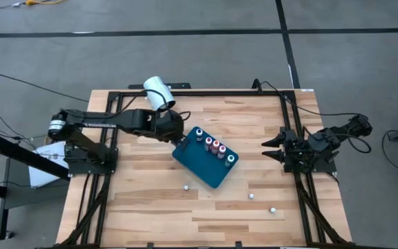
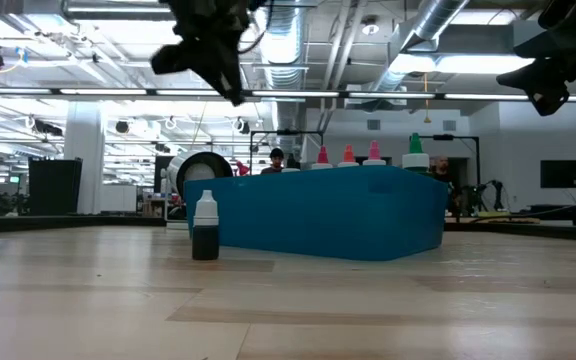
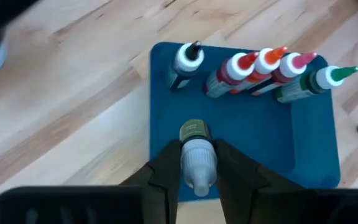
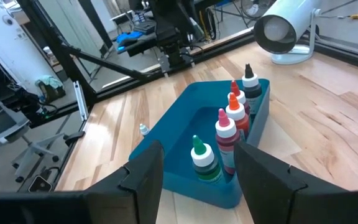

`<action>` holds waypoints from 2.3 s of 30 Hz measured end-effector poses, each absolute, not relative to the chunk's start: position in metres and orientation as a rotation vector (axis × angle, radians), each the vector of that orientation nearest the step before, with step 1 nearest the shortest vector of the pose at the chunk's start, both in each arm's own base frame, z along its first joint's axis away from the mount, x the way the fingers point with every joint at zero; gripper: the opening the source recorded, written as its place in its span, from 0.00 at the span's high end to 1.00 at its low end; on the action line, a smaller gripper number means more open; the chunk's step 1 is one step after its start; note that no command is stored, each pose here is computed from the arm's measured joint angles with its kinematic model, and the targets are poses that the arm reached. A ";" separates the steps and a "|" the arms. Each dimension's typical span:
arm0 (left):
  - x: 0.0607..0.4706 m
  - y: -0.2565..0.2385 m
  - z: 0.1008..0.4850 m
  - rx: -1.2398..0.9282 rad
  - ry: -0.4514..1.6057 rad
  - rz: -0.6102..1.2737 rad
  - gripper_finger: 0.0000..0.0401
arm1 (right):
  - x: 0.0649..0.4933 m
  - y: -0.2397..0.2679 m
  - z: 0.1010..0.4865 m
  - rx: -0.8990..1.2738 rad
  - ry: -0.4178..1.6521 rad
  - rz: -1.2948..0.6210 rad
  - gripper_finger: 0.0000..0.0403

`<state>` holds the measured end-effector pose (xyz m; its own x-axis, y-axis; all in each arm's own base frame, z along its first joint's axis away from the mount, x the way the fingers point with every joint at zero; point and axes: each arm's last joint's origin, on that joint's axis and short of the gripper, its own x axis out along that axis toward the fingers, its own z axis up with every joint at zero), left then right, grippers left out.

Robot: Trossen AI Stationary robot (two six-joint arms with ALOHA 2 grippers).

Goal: Pick & Place food coloring
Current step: Put the left small green food coloring bottle into the blue bin

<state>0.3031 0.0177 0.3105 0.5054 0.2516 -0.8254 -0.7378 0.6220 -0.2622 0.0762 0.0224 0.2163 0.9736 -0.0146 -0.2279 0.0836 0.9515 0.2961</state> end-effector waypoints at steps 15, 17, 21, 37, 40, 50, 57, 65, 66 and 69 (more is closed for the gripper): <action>0.349 0.034 0.251 -0.649 0.990 0.587 0.81 | 0.076 0.022 0.216 0.318 0.232 -0.056 0.55; 0.354 0.036 0.242 -0.644 0.998 0.582 0.81 | 0.076 0.022 0.215 0.318 0.241 -0.059 0.55; 0.361 0.036 0.232 -0.637 1.012 0.581 0.81 | 0.076 0.022 0.215 0.319 0.239 -0.058 0.55; 0.362 0.039 0.233 -0.632 0.990 0.579 0.81 | 0.076 0.022 0.215 0.319 0.240 -0.058 0.55; 0.365 0.039 0.230 -0.626 0.990 0.584 0.81 | 0.076 0.022 0.215 0.318 0.241 -0.058 0.55; 0.370 0.039 0.210 -0.620 1.046 0.596 0.81 | 0.076 0.022 0.214 0.322 0.251 -0.061 0.55; 0.366 0.039 0.207 -0.591 1.066 0.648 0.81 | 0.075 0.022 0.213 0.326 0.260 -0.064 0.55; 0.365 0.030 0.204 -0.598 1.074 0.659 0.81 | 0.075 0.022 0.212 0.324 0.264 -0.065 0.54; 0.365 0.029 0.204 -0.592 1.067 0.667 0.81 | 0.075 0.022 0.212 0.323 0.265 -0.065 0.54; 0.365 0.029 0.204 -0.585 1.067 0.680 0.81 | 0.075 0.022 0.212 0.324 0.264 -0.065 0.55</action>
<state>0.3648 0.0291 0.2039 0.3211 0.2155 -0.9222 -0.7446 0.6592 -0.1052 0.0752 0.0218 0.2122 0.9635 -0.0211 -0.2669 0.1054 0.9463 0.3056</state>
